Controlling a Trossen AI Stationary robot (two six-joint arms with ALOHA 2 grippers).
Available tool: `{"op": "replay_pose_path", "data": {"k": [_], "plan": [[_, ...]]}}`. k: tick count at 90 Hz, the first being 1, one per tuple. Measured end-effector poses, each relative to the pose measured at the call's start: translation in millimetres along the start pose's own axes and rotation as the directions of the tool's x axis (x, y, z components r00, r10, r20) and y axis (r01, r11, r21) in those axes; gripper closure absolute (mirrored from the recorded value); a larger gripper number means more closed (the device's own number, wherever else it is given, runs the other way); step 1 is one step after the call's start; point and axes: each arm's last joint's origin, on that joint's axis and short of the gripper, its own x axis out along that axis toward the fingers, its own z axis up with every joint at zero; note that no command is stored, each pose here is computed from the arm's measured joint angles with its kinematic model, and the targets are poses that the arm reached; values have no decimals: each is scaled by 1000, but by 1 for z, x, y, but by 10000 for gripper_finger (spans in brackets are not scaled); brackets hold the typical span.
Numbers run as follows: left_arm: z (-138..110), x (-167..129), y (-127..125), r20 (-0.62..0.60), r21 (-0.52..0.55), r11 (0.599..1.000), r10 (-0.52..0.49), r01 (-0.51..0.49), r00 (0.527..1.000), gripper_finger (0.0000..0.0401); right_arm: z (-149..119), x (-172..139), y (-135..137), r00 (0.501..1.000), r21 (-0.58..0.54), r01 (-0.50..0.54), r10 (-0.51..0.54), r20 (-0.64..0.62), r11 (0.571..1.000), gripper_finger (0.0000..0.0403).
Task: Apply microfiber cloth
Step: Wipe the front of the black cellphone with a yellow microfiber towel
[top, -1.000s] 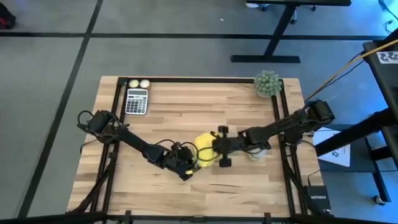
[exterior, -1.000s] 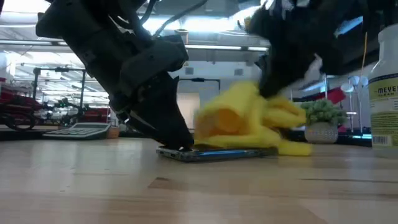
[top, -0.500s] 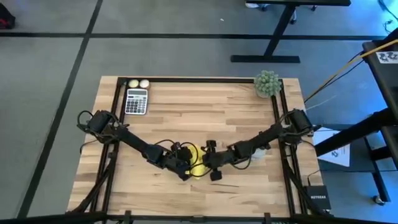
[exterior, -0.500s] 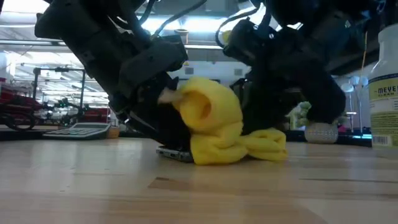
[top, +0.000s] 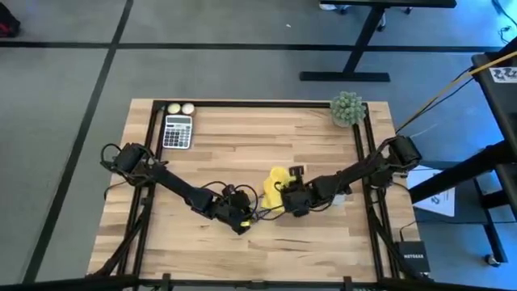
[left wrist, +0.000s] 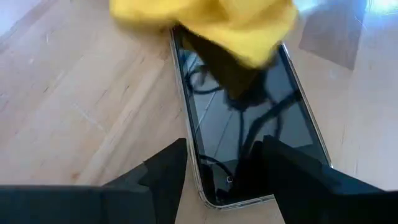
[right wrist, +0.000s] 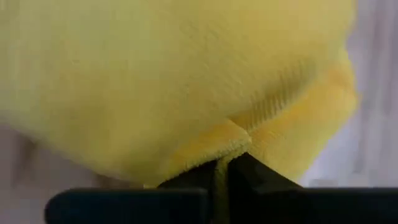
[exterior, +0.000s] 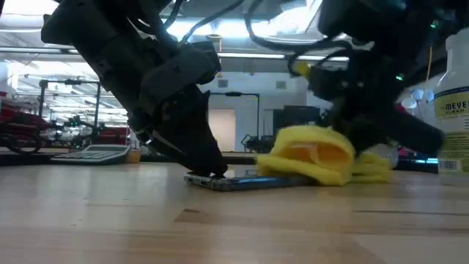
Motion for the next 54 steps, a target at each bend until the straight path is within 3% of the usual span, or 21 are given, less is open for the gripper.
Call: {"op": "replay_pose_path", "data": {"k": [16, 23, 31, 44, 54], "plan": [[0, 0, 0, 1, 0, 1000, 0, 0, 1000, 210, 19, -19, -7, 977, 137, -61, 32, 209, 989, 402], [0, 0, 0, 1, -1, 1000, -2, 2, 1000, 210, 37, -27, -8, 917, 181, -182, 100, 387, 966, 402], [1, 0, 0, 6, -4, 1000, -1, 1, 1000, 210, 49, -21, -1, 845, 150, -291, 180, 503, 945, 402], [1, 0, 0, 6, 2, 1000, -1, 1, 1000, 210, 55, 8, 19, 804, 93, -373, 272, 529, 923, 402], [1, 0, 0, 6, 1, 1000, -3, 3, 1000, 210, 51, 38, 37, 817, 68, -407, 330, 472, 911, 402]]}}
